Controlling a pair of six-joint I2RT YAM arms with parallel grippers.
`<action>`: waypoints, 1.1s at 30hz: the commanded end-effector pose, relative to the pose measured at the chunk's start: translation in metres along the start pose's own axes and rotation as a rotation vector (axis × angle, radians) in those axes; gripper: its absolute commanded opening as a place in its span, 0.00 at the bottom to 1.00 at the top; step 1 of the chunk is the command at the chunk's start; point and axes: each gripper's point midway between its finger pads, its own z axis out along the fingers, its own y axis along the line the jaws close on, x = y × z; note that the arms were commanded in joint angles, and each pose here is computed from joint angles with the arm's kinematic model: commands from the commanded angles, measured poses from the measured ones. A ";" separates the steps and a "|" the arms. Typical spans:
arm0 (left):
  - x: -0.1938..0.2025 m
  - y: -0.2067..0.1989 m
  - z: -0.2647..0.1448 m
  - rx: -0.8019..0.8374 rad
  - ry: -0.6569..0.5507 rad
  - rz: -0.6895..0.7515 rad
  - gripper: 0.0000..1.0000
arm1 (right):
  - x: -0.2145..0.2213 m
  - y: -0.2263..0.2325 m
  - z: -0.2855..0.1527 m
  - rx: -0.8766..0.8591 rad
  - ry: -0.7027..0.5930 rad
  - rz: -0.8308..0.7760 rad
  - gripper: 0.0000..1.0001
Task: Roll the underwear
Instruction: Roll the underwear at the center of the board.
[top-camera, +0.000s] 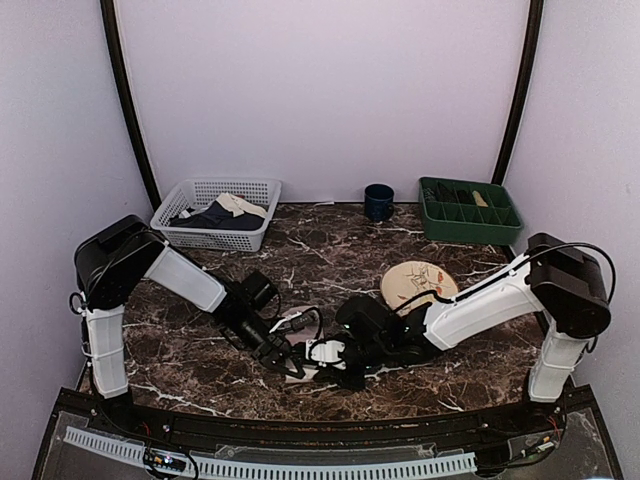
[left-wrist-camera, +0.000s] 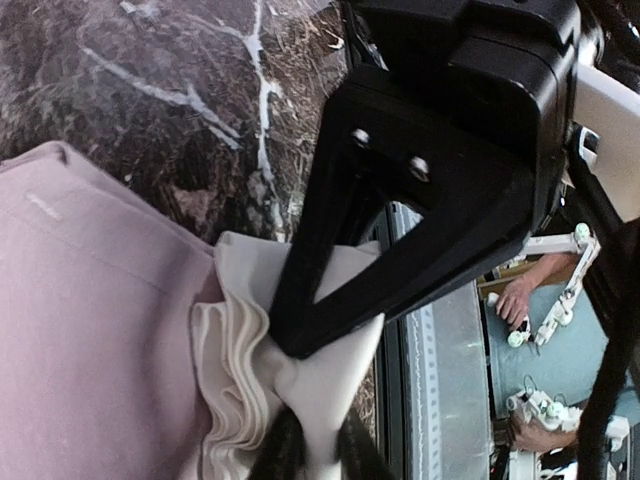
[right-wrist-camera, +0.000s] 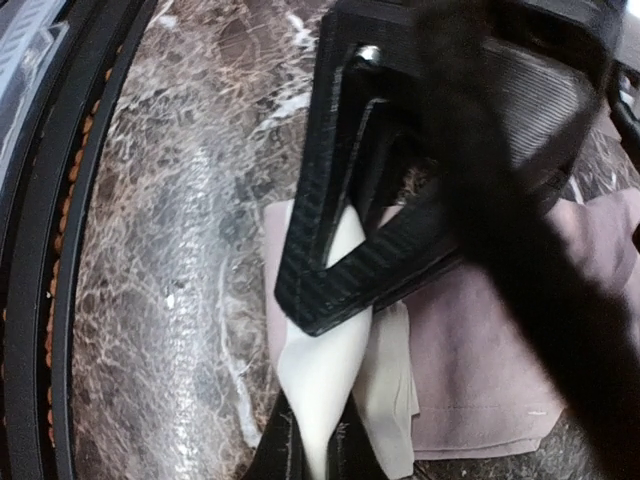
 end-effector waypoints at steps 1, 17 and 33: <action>0.020 0.018 -0.008 -0.105 0.035 -0.069 0.24 | -0.017 0.008 -0.001 -0.050 -0.041 0.037 0.00; -0.042 -0.033 -0.148 -0.803 -0.396 0.222 0.70 | -0.008 0.004 -0.006 -0.487 -0.065 0.616 0.00; -0.019 -0.077 -0.095 -0.878 -0.384 0.693 0.99 | 0.025 -0.005 0.006 -0.647 -0.029 0.824 0.00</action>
